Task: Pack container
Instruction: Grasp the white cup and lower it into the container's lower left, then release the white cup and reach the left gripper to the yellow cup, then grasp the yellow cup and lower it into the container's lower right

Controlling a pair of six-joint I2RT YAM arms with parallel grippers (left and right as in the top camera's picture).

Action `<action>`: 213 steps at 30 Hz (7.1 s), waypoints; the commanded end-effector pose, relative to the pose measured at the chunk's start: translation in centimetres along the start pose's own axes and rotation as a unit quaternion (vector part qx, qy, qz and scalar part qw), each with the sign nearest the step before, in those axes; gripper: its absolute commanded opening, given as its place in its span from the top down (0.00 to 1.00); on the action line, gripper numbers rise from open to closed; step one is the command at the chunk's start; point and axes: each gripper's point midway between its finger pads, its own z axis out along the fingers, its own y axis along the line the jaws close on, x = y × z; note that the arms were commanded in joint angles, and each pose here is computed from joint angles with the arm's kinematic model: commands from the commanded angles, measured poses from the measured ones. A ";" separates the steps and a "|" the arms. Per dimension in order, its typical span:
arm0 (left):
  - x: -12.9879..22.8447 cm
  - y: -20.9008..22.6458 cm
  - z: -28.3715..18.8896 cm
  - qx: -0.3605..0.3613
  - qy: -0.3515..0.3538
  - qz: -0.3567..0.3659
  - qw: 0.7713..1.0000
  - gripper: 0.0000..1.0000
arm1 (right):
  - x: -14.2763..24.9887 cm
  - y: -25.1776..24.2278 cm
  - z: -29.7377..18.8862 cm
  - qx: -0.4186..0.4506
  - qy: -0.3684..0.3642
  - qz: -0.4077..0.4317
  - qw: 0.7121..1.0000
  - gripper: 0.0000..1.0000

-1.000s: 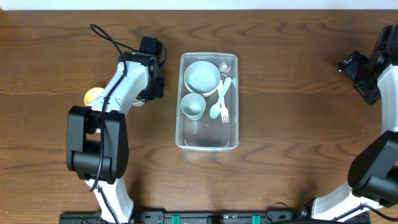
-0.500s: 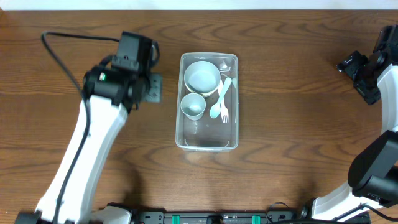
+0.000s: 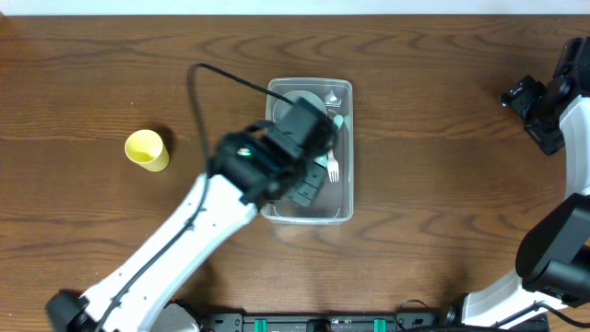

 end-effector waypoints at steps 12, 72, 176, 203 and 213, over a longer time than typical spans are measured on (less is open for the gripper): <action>2.3 -1.5 8.4 -0.013 0.129 0.022 0.991 0.94 | -0.5 -0.2 -0.1 0.005 -0.007 0.007 1.000 0.01; -1.5 4.4 -2.7 -0.124 -0.054 -0.027 0.990 0.51 | -0.5 -0.2 -0.1 0.005 -0.007 0.007 1.000 0.01; -1.6 -3.0 1.6 0.133 -0.025 0.058 0.989 0.94 | -0.5 -0.2 -0.1 0.005 -0.007 0.007 1.000 0.01; 1.2 -4.4 10.0 0.024 0.084 0.119 0.989 0.94 | -0.5 -0.2 -0.1 0.005 -0.007 0.007 1.000 0.01; 1.2 -4.2 10.0 0.019 0.082 0.120 0.989 0.67 | -0.5 -0.2 -0.1 0.005 -0.007 0.007 1.000 0.01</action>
